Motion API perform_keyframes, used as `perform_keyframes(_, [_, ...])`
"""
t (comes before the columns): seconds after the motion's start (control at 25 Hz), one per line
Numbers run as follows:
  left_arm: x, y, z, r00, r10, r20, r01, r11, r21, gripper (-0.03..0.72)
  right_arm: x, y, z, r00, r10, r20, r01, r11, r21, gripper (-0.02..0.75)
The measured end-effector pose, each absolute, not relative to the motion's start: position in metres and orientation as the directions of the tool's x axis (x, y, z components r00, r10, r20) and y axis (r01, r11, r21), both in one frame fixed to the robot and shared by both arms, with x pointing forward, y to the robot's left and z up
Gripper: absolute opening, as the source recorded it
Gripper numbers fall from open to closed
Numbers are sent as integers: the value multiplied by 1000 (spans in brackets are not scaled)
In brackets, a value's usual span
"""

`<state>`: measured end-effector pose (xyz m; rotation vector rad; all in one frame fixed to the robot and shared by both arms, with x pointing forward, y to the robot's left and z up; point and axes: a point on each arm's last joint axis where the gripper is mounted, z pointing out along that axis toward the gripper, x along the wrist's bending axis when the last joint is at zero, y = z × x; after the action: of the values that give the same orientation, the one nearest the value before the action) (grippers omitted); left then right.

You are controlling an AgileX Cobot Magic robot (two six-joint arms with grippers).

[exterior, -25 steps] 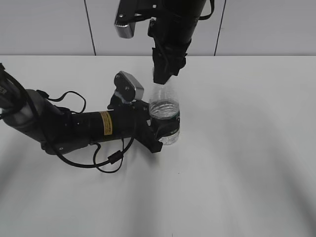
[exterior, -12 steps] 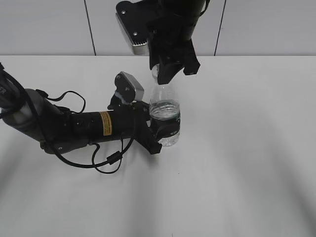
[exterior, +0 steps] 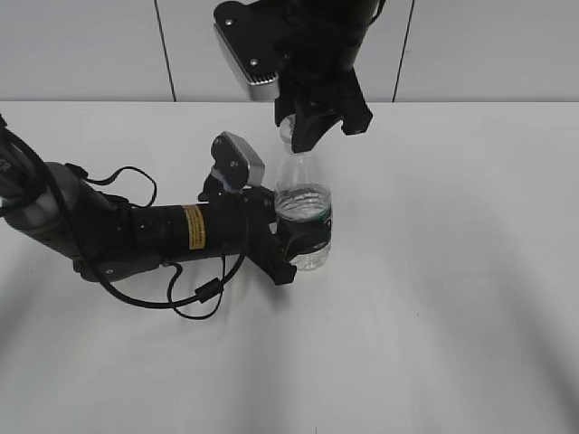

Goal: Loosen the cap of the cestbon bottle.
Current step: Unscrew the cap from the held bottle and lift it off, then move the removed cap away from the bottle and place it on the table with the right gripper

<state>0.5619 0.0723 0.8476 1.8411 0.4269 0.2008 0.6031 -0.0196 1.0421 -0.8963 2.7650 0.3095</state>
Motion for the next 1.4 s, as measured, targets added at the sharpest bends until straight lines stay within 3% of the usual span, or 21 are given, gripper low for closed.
perform_keyframes(0.6, [560, 71, 848, 925, 371, -78, 184, -257, 949, 348, 600, -22, 1050, -796, -537, -280, -587, 798, 136, 300])
perform_keyframes(0.88, [557, 69, 847, 940, 337, -47, 148, -281, 948, 345, 595, -25, 1077, -819, -450, -357, -529, 832, 165, 300])
perform_keyframes(1.12, [556, 68, 847, 943, 331, -44, 144, -284, 948, 345, 591, -29, 1091, -893, -284, -349, -376, 897, 232, 300])
perform_keyframes(1.4, [556, 68, 847, 943, 329, -43, 143, -285, 948, 345, 591, -36, 1100, -957, 78, -280, -18, 946, 325, 300])
